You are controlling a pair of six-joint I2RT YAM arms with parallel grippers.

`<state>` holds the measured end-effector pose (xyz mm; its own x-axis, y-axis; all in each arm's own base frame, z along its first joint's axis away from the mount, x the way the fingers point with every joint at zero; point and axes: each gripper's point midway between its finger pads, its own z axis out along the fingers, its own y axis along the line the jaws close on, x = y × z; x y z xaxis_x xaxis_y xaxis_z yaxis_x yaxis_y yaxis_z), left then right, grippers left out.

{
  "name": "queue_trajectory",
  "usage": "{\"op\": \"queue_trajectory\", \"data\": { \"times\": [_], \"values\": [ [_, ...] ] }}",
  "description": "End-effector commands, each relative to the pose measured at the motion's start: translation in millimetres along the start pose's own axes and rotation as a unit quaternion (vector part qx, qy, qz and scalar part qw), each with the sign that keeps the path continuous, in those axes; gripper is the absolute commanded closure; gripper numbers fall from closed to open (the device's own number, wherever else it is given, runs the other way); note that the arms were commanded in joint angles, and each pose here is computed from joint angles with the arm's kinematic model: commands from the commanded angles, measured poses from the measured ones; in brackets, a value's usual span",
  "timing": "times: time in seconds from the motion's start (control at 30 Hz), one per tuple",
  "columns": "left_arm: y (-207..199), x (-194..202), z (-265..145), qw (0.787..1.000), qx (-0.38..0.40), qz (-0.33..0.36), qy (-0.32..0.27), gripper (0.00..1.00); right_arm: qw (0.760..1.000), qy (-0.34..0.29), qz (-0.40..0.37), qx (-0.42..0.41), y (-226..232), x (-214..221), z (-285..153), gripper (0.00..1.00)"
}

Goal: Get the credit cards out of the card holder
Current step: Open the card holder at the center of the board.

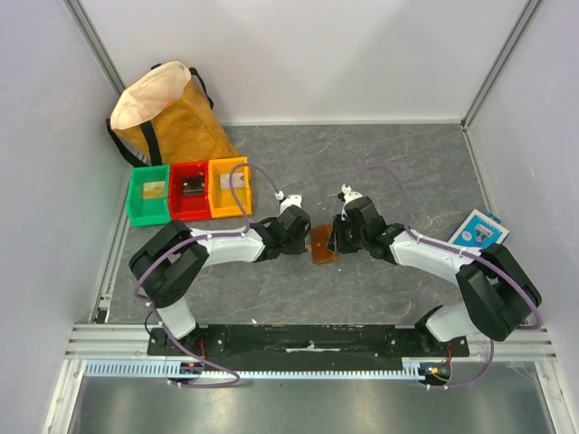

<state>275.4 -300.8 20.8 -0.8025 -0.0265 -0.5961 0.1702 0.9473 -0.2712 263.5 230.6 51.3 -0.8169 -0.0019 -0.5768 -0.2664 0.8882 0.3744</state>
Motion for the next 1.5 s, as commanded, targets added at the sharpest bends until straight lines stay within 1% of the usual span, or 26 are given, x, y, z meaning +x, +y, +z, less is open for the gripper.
{"op": "queue_trajectory", "data": {
  "times": [0.0,0.07,0.1,0.17,0.2,0.3,0.33,0.53,0.77,0.93,1.17,1.3,1.47],
  "values": [
    [-1.2,-6.4,-13.0,0.999,0.019,-0.041,-0.020,0.98,0.997,0.044,-0.021,0.061,-27.8,22.2,-0.8,0.60],
    [-2.0,-6.6,-20.7,0.998,0.029,-0.055,-0.026,0.98,0.998,0.035,-0.026,0.056,-22.7,12.6,-3.7,0.45],
    [-1.4,-6.1,-25.2,0.997,0.033,-0.062,-0.028,0.98,0.997,0.026,-0.029,0.066,-24.2,6.4,-5.7,0.35],
    [-0.8,-5.1,-31.4,0.996,0.039,-0.071,-0.029,0.98,0.997,0.009,-0.035,0.069,-21.6,-5.4,-10.4,0.21],
    [-4.8,-9.6,-35.1,0.995,0.052,-0.078,-0.039,0.98,0.997,0.002,-0.041,0.073,-20.0,-9.1,-12.5,0.17],
    [-7.5,-8.1,-44.2,0.992,0.071,-0.095,-0.042,0.98,0.996,-0.015,-0.058,0.073,-9.1,-17.3,-19.0,0.04],
    [-8.3,-8.0,-47.3,0.991,0.078,-0.099,-0.045,0.98,0.995,-0.017,-0.068,0.070,-3.1,-17.5,-21.1,0.02],
    [-6.4,-1.8,-57.7,0.987,0.095,-0.116,-0.050,0.98,0.987,-0.040,-0.135,0.072,26.9,-19.2,-29.7,0.02],
    [4.0,14.2,-51.2,0.987,0.085,-0.129,-0.038,0.98,0.971,-0.029,-0.207,0.113,41.2,-0.4,-15.2,0.02],
    [19.0,33.8,-42.4,0.986,0.065,-0.153,-0.025,0.98,0.960,-0.022,-0.240,0.141,47.3,10.9,-5.5,0.02],
    [22.2,45.0,-37.6,0.985,0.063,-0.157,-0.012,0.98,0.947,-0.015,-0.269,0.174,48.0,16.9,1.8,0.02],
    [23.7,44.3,-38.2,0.986,0.062,-0.155,-0.014,0.98,0.939,-0.018,-0.280,0.200,41.1,12.2,-0.5,0.02],
    [25.2,45.1,-39.2,0.988,0.057,-0.146,-0.012,0.98,0.927,-0.037,-0.287,0.239,32.1,-2.8,-14.4,0.03]
  ]
}}
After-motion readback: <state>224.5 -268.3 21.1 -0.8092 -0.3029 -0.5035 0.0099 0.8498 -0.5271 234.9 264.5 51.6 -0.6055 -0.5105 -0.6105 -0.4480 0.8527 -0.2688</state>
